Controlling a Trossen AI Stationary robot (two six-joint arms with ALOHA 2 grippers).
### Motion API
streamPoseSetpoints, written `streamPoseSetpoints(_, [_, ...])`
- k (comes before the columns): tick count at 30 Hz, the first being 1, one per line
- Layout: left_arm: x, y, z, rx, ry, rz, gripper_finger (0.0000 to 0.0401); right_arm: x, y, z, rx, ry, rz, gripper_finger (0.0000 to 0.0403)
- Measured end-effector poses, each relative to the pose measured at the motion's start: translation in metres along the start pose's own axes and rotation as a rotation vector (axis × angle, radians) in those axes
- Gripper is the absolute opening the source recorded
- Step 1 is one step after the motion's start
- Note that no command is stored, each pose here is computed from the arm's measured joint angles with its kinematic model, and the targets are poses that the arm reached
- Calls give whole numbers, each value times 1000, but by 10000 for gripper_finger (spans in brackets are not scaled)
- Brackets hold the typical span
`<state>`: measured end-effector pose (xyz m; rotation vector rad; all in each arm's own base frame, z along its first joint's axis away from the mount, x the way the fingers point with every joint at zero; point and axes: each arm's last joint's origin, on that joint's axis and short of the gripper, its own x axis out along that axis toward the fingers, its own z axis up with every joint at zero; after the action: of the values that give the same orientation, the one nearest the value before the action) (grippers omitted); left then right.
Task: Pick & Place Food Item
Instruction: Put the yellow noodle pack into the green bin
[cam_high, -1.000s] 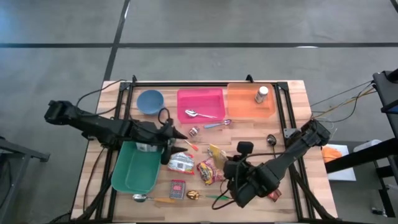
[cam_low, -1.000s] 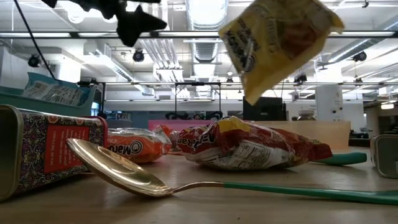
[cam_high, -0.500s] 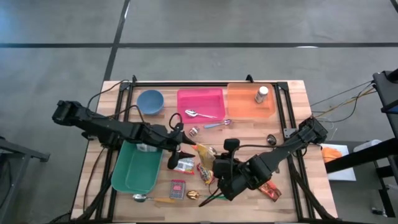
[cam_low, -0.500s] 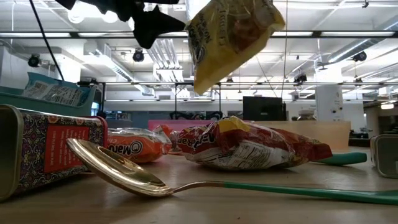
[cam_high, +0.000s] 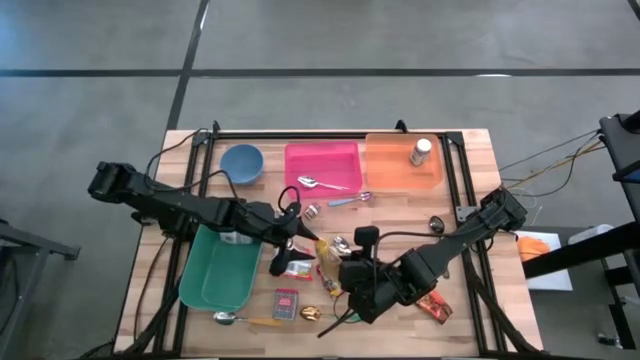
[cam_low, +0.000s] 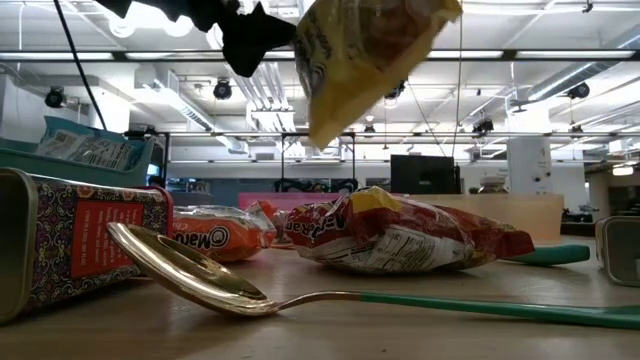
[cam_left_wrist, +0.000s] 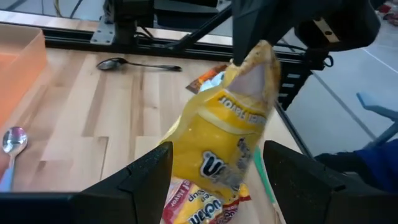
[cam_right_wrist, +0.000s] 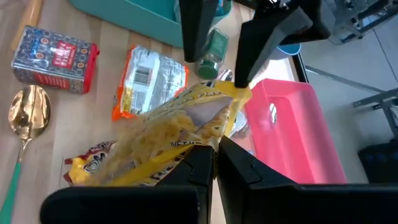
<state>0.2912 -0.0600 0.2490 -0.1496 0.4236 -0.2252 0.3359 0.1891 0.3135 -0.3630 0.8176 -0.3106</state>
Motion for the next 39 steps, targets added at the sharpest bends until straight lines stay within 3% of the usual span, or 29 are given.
streamPoseSetpoints(15, [0, 0, -1, 25, 14, -12, 255, -7, 10, -3, 9, 22, 104, 10])
streamPoseSetpoints(39, [0, -8, -2, 29, 36, -144, 255, -2, 8, 11, -41, -82, 109, 10])
